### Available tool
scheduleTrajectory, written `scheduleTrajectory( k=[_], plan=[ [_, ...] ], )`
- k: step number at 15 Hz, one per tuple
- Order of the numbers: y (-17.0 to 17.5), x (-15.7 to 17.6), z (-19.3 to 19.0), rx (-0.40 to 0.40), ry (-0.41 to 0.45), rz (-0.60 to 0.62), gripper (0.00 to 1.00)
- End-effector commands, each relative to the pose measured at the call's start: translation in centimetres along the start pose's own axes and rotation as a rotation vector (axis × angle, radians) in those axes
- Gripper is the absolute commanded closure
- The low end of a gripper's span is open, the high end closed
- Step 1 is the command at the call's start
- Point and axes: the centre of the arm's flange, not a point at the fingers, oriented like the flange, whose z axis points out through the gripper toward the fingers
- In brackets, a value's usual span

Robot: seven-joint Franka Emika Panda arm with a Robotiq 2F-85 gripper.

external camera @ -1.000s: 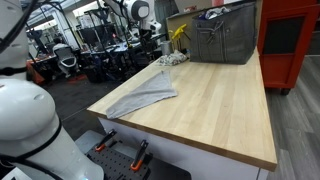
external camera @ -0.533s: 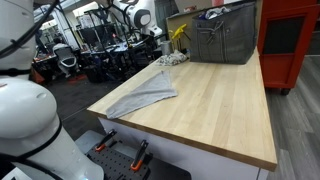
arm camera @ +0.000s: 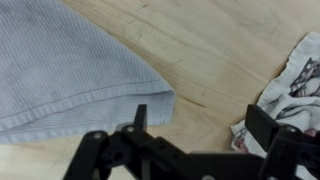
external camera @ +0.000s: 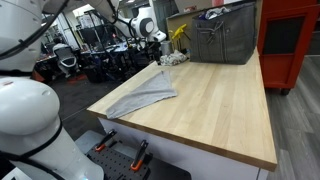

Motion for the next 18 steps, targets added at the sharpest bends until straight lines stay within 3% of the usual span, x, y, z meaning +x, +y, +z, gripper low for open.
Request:
scheduleTrajectory(
  k=[1, 3, 15, 18],
  plan=[
    [-0.4, 0.1, 0.2, -0.030, 0.106, 0.029, 0.00],
    [0.1, 0.2, 0.2, -0.032, 0.068, -0.009, 0.00],
    [0.0, -0.2, 0.4, -0.036, 0.070, -0.022, 0.00],
    [-0.5, 0.8, 1.6, -0.130, 0.025, 0.031, 0.00]
  ],
)
